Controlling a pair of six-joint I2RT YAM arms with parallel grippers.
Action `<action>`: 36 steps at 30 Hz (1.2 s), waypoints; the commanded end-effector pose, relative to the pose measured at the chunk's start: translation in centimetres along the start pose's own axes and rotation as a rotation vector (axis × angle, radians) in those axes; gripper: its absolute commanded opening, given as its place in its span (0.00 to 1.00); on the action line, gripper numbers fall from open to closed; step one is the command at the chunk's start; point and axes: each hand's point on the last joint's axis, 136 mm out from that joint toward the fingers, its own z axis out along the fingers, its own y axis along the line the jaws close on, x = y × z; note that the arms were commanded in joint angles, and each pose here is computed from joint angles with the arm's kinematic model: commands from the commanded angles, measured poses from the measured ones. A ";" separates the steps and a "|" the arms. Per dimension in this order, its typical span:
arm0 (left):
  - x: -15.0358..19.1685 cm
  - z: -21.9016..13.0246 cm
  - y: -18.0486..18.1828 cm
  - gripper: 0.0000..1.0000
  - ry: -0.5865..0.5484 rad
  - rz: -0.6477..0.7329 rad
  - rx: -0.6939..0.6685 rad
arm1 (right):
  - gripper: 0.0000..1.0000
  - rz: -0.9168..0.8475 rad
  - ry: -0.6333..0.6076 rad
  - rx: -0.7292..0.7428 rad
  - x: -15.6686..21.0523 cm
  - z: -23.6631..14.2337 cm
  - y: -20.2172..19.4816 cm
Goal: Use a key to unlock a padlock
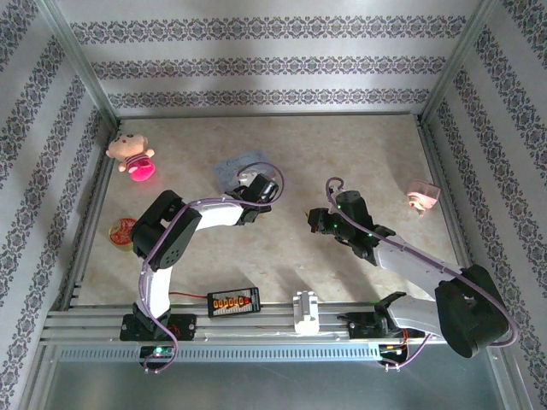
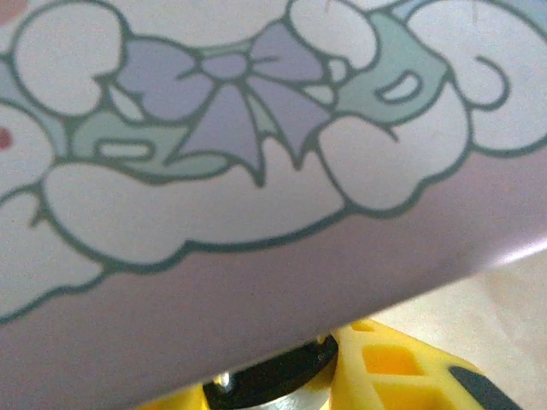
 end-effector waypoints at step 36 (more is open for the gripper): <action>3.4 -4.3 -5.4 0.15 0.301 -0.397 0.410 | 0.00 0.068 0.027 -0.163 1.9 2.9 1.9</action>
